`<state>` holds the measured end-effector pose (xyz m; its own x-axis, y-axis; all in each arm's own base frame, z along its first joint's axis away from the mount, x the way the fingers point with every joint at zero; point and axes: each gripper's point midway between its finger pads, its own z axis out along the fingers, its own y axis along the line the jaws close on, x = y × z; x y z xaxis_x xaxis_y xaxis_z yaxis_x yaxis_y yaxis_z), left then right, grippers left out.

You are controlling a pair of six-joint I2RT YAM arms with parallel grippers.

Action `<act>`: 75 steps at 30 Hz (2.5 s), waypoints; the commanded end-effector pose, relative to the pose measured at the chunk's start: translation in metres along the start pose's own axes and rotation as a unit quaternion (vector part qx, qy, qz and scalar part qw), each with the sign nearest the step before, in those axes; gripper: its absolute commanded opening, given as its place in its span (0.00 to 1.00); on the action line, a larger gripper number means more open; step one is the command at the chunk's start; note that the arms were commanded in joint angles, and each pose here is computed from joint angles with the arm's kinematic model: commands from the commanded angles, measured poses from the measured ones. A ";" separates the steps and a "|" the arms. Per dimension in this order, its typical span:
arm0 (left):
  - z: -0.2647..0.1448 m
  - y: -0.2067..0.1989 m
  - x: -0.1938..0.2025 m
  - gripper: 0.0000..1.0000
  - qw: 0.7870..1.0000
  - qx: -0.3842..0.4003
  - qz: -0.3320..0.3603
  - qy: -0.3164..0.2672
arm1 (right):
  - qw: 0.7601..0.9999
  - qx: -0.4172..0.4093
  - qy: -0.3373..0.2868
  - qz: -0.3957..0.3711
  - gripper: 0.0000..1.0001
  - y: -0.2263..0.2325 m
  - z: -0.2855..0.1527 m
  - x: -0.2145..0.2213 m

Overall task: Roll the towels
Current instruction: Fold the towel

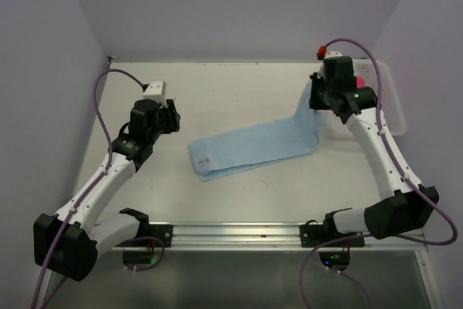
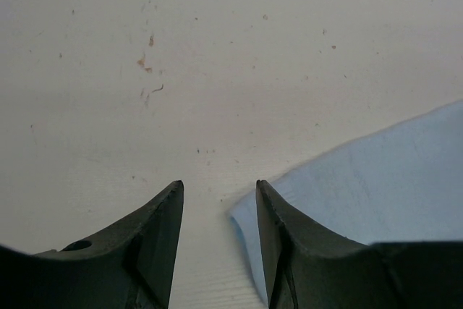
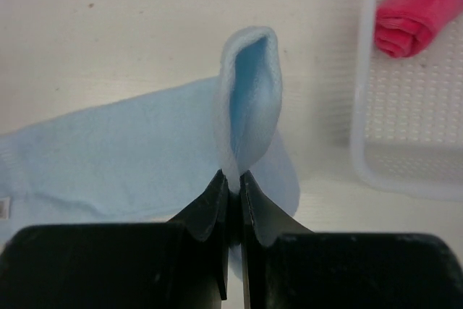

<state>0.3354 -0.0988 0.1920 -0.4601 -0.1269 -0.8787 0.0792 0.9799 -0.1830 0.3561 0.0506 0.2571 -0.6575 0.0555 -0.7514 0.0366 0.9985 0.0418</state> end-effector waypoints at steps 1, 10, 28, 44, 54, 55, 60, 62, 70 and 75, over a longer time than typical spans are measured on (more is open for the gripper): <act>-0.006 -0.002 -0.021 0.49 0.999 0.008 0.007 -0.040 | 0.996 -0.088 0.009 -0.018 0.00 0.059 0.000 0.002; -0.009 0.009 -0.024 0.51 0.999 -0.015 0.002 -0.047 | 0.973 -0.214 0.083 -0.032 0.00 0.185 0.004 0.049; -0.012 0.011 -0.024 0.54 0.999 -0.011 -0.003 -0.046 | 0.939 -0.296 0.162 -0.061 0.00 0.323 0.020 0.115; -0.014 0.011 -0.025 0.55 0.999 -0.009 -0.008 -0.050 | 0.922 -0.318 0.217 -0.048 0.00 0.367 0.045 0.162; -0.015 0.011 -0.025 0.55 0.999 -0.010 -0.009 -0.052 | 0.922 -0.318 0.213 -0.059 0.00 0.380 0.039 0.166; -0.016 0.012 -0.027 0.55 0.998 -0.011 -0.009 -0.053 | 0.922 -0.318 0.213 -0.059 0.00 0.380 0.038 0.166; -0.016 0.012 -0.026 0.55 0.998 -0.012 -0.010 -0.054 | 0.926 -0.313 0.201 -0.057 0.00 0.377 0.033 0.157; -0.017 0.011 -0.026 0.55 0.998 -0.010 -0.009 -0.054 | 0.927 -0.316 0.193 -0.055 0.00 0.377 0.026 0.149; -0.016 0.012 -0.026 0.55 0.998 -0.010 -0.010 -0.053 | 0.929 -0.328 0.166 -0.048 0.00 0.382 0.008 0.125; -0.016 0.011 -0.026 0.55 0.998 -0.009 -0.010 -0.054 | 0.925 -0.327 0.187 -0.049 0.00 0.386 0.018 0.142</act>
<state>0.3323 -0.0838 0.2115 -0.4012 -0.1585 -0.9022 0.0466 0.9801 -0.1929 0.2920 0.4334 0.1259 -0.8634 -0.1949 -0.4654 -0.4105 0.8077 0.4233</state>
